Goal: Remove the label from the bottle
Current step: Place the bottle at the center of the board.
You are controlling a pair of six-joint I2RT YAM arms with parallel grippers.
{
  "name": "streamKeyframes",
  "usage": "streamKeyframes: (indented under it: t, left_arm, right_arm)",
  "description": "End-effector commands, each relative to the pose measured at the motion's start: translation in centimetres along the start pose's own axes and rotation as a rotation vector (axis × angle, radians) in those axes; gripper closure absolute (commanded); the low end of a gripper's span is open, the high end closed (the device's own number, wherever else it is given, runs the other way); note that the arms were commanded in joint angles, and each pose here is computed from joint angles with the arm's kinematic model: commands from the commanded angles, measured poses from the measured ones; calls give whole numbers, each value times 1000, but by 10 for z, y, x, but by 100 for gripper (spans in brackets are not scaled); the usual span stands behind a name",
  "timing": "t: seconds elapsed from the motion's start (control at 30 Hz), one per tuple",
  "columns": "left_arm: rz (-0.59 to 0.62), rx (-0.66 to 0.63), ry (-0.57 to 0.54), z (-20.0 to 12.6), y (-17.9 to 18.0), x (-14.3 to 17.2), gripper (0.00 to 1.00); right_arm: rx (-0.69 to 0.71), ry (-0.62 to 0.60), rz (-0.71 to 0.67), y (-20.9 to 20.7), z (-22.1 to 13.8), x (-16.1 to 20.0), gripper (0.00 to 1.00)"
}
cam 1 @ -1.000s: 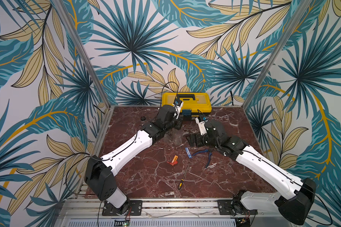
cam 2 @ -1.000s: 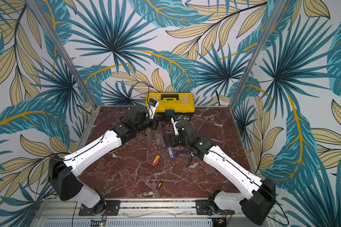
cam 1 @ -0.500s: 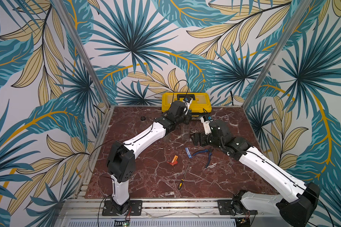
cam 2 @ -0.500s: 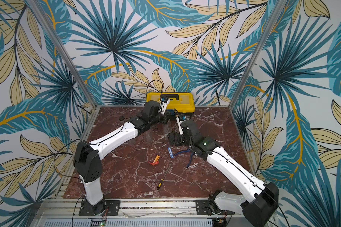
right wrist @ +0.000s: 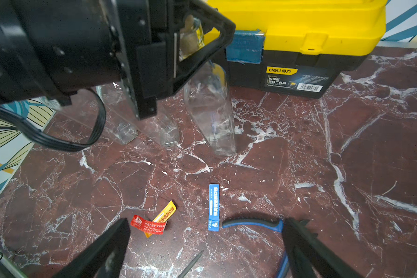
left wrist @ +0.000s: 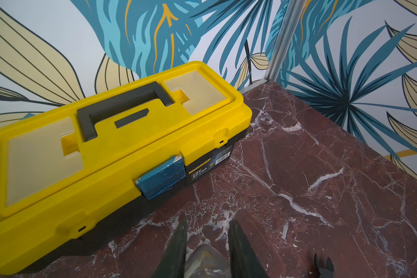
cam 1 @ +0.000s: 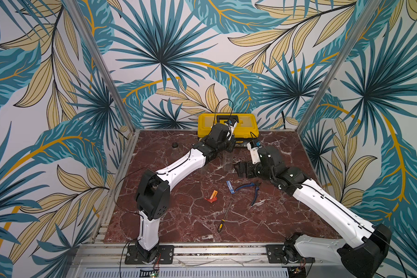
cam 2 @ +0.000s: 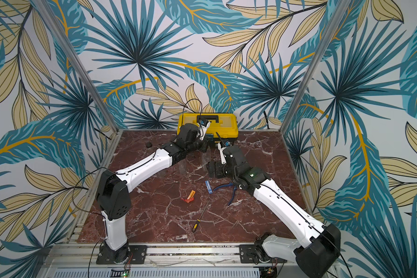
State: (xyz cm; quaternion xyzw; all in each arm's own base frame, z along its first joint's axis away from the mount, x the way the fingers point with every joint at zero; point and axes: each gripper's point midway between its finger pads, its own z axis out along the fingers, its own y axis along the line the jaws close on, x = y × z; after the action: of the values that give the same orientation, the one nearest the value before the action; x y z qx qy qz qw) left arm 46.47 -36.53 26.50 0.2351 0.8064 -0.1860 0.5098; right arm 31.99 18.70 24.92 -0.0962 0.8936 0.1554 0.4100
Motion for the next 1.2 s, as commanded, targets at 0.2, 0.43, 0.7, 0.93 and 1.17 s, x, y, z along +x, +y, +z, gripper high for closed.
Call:
streamKeyframes:
  t: [0.2,0.43,0.7,0.93,1.17]
  left_arm:
    - [11,18,-86,-12,-9,-25,60]
    - [5,18,-87,-12,-10,-26,54]
    - [-6,18,-104,-20,-12,-33,52]
    - [-13,27,-160,-41,-13,-57,45]
    - [-42,69,-204,-62,-20,-77,42]
  right_arm:
    - [-7,23,11,-2,3,11,0]
    - [-9,23,13,-2,2,13,0]
    - [-9,22,12,-3,0,15,0]
    - [-10,14,10,-3,-2,13,1]
    - [-16,9,11,-2,-2,11,0]
